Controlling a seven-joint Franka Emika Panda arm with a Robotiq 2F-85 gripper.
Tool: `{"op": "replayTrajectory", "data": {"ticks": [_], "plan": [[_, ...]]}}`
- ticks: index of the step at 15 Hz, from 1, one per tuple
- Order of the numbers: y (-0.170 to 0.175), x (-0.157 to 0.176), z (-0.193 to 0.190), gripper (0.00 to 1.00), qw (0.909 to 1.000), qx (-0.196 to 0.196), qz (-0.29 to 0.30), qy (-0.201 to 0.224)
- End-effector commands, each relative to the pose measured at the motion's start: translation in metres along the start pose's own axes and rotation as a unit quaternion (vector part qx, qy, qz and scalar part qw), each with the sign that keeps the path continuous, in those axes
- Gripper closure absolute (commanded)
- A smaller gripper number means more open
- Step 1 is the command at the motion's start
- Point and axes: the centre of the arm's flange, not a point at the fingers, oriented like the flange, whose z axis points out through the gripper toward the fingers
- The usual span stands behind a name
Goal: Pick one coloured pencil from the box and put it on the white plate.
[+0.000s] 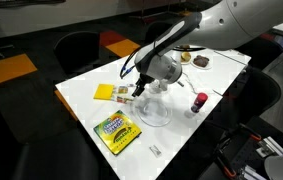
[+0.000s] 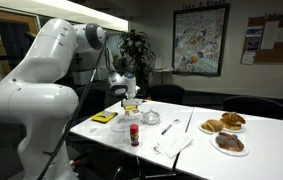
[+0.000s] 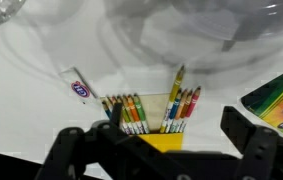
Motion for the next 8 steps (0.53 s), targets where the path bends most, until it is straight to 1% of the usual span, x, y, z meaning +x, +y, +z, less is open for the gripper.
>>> {"op": "replayTrajectory", "data": {"ticks": [1, 5, 8], "plan": [[0.008, 0.015, 0.021, 0.0, 0.9991, -0.016, 0.032, -0.021], [0.011, 0.02, 0.044, 0.0, 0.9957, -0.016, 0.071, -0.058], [0.011, 0.028, 0.055, 0.0, 0.9933, -0.025, 0.085, -0.075]]}}
